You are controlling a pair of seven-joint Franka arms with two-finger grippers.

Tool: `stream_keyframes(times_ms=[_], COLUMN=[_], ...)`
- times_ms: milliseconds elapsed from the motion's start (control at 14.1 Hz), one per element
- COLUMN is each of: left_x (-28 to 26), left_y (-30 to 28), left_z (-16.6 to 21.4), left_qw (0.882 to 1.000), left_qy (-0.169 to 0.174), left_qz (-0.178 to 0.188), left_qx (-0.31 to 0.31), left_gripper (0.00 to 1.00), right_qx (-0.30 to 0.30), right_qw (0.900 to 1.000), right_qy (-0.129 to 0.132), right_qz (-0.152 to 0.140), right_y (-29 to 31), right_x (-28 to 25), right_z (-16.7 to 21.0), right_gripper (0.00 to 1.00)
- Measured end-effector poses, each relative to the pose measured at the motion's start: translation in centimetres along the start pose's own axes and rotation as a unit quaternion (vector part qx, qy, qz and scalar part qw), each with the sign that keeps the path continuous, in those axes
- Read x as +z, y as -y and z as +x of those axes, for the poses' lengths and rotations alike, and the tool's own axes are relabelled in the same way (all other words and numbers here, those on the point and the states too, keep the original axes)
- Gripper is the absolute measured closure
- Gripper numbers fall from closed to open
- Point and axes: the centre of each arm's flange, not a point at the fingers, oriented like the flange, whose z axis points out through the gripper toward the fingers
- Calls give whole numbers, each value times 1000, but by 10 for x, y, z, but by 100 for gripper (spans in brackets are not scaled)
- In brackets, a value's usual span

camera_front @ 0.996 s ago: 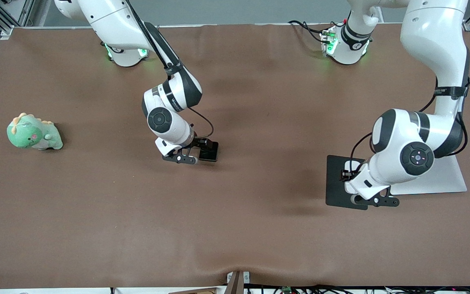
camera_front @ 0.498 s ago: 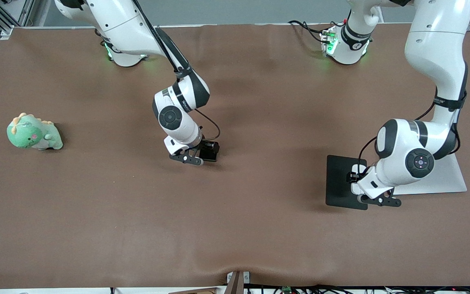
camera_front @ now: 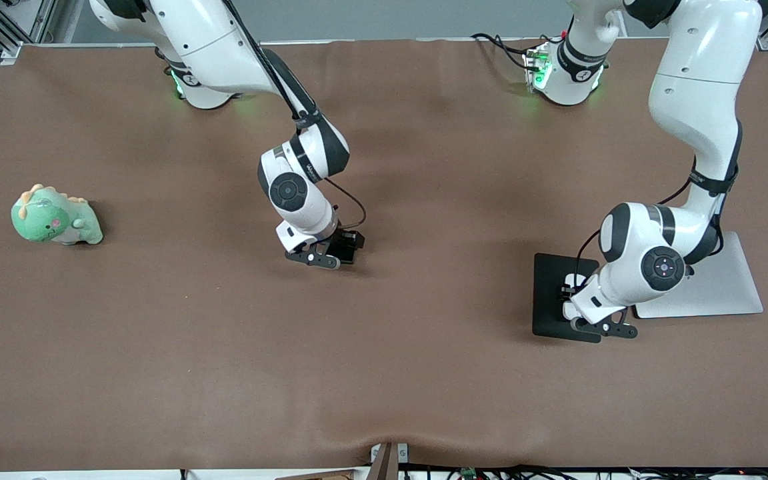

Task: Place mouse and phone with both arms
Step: 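Lower the mouse onto the pad while the right gripper grasps the phone, then lift the phone with the right gripper while the left gripper withdraws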

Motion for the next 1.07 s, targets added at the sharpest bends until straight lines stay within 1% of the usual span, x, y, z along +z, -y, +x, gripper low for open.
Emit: stream_keyframes(times_ms=[213, 284, 356, 427, 498, 569, 711, 782, 996, 1067], left_x=[9, 10, 10, 10, 10, 9, 1, -10, -66, -91], left_y=[0, 0, 0, 0, 0, 0, 4, 7, 13, 13], left_z=[-1, -1, -1, -1, -1, 0, 3, 6, 8, 6], left_qw=[1000, 1000, 1000, 1000, 1000, 1000, 1000, 1000, 999, 999], left_qy=[4, 4, 4, 4, 3, 2, -6, -14, -30, -38], left_qz=[-1, -1, -1, -1, -1, -1, 0, 1, 3, 4], left_qx=[1, 1, 1, 1, 2, 1, -1, -4, -14, -17], left_gripper=[40, 33, 25, 14, 5, 0, 0, 0, 0, 0], right_qx=[-4, -6, -8, -10, -10, -9, -6, -2, 17, 17], right_qw=[1000, 1000, 1000, 1000, 1000, 1000, 999, 999, 995, 993], right_qy=[-1, -3, -7, -10, -11, -10, 4, 16, 67, 78], right_qz=[-4, -8, -12, -16, -17, -19, -32, -42, -77, -85], right_y=[1, 1, 1, 1, 1, 0, -4, -6, -30, -44], right_x=[5, 7, 8, 8, 5, 6, 5, 3, -18, -31], right_z=[-3, -4, -4, -4, -3, -2, 0, 3, 19, 30], right_gripper=[0, 4, 5, 16, 20, 20, 20, 20, 20, 20])
